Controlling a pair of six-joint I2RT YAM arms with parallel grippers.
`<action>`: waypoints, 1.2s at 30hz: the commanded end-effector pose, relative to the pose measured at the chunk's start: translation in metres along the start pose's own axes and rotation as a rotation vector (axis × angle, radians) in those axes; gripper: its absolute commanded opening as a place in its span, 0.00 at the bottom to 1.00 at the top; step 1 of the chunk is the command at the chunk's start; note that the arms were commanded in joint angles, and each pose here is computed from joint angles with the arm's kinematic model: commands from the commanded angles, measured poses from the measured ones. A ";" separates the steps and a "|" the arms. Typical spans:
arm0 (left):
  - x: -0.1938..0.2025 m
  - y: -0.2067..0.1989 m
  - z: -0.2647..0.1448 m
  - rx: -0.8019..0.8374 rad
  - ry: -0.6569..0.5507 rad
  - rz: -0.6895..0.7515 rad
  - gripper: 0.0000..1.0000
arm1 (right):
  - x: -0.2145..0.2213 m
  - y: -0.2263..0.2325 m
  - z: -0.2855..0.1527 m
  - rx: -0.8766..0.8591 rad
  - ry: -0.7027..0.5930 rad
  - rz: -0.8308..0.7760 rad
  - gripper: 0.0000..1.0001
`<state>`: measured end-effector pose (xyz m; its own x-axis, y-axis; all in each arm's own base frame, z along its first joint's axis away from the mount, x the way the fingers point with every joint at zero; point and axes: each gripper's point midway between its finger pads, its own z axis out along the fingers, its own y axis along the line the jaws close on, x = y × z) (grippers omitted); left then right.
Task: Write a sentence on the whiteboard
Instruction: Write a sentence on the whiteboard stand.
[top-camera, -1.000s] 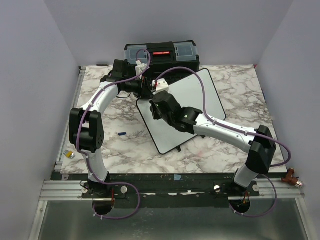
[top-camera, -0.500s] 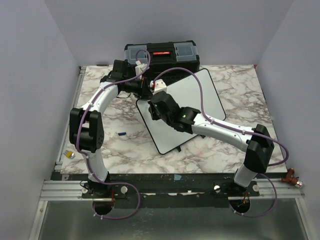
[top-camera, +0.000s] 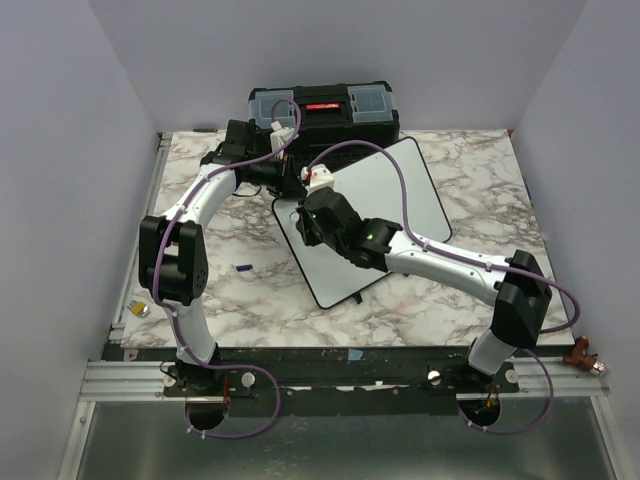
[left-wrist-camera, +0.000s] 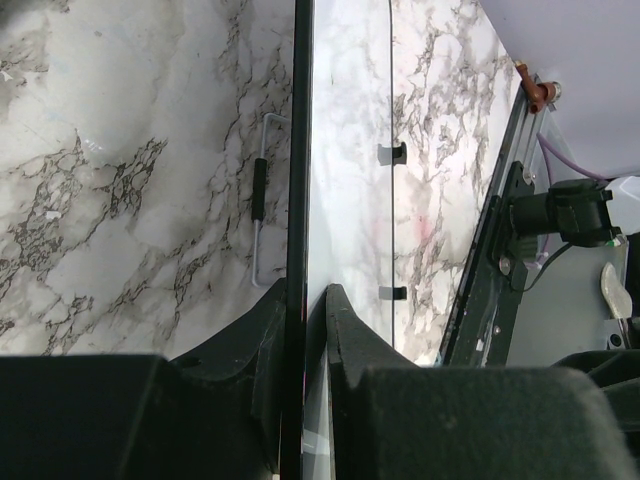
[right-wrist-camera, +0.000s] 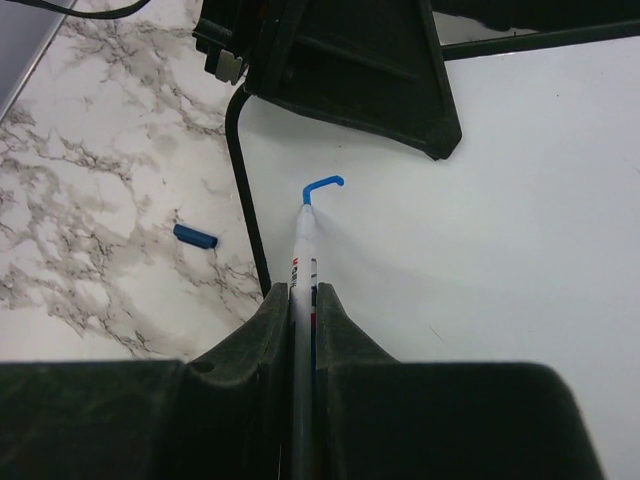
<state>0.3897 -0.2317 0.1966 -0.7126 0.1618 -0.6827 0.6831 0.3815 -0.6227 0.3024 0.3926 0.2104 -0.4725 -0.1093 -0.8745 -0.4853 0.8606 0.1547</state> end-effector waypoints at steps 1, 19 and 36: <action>-0.016 0.003 -0.001 -0.043 -0.040 0.158 0.00 | 0.024 -0.013 -0.004 0.054 0.059 -0.020 0.01; -0.016 0.002 -0.002 -0.046 -0.041 0.162 0.00 | 0.036 -0.032 -0.010 0.139 0.088 -0.020 0.01; -0.016 0.003 -0.001 -0.048 -0.042 0.161 0.00 | 0.046 0.000 -0.011 -0.041 0.138 -0.001 0.01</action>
<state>0.3900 -0.2316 0.1964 -0.7126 0.1616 -0.6827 0.6828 0.3833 -0.6220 0.2828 0.3772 0.1918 -0.5293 -0.1380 -0.8371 -0.4794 0.8627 0.1609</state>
